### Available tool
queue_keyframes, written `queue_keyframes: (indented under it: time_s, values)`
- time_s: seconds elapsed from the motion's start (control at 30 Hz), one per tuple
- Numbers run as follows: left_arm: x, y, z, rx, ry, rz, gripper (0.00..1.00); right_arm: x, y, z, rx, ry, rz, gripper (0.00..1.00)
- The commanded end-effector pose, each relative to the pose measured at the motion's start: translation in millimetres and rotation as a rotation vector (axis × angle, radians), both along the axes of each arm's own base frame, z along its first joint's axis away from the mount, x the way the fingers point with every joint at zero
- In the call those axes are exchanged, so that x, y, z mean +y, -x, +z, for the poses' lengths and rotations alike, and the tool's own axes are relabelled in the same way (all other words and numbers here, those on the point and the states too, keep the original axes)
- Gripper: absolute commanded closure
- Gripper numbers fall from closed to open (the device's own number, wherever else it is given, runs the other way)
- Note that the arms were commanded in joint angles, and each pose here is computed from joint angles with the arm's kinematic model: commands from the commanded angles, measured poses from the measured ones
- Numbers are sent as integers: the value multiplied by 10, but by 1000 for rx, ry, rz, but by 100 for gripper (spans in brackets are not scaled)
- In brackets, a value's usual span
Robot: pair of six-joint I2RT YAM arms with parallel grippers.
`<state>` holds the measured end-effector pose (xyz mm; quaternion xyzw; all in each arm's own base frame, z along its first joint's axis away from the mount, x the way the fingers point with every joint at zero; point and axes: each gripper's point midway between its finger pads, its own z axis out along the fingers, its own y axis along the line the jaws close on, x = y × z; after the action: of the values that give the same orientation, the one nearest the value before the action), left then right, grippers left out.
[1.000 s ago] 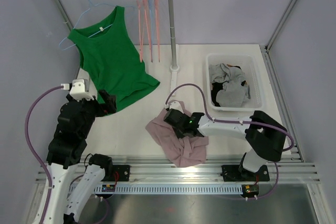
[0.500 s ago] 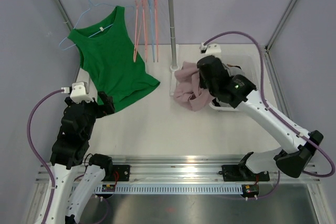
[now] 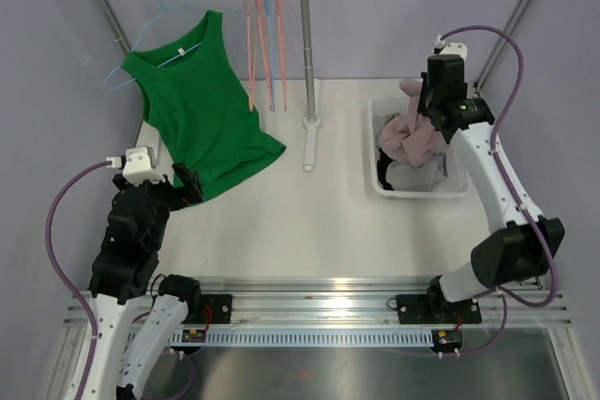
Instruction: Remove the tank top from the hanger
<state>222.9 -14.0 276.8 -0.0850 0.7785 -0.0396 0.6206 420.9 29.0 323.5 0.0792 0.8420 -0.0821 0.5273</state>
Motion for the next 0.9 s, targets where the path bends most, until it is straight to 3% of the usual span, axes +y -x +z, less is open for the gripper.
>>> queue_keyframes:
  time_s: [0.0, 0.2, 0.37, 0.47, 0.57, 0.6, 0.87]
  values:
    - [86, -28, 138, -71, 7, 52, 1, 123, -112, -1083, 218, -99, 61, 100]
    - [104, 0, 169, -89, 14, 60, 1, 35, 56, -2610, 576, -197, -20, 100]
    - [113, 2, 166, -88, 12, 65, 1, 70, 149, -3018, 701, -247, -30, 100]
    - [93, 10, 216, -84, 15, 53, 1, 38, 97, -2736, 635, -243, -37, 96]
    - [103, 51, 350, -72, 29, 61, 1, -28, -7, -2190, 552, -219, -49, 71]
    - [106, 69, 417, -74, 31, 61, 1, -48, -25, -2017, 520, -214, -54, 53]
    - [75, 118, 1112, -64, 27, 34, 1, -116, -158, -894, 331, -187, -47, 22]
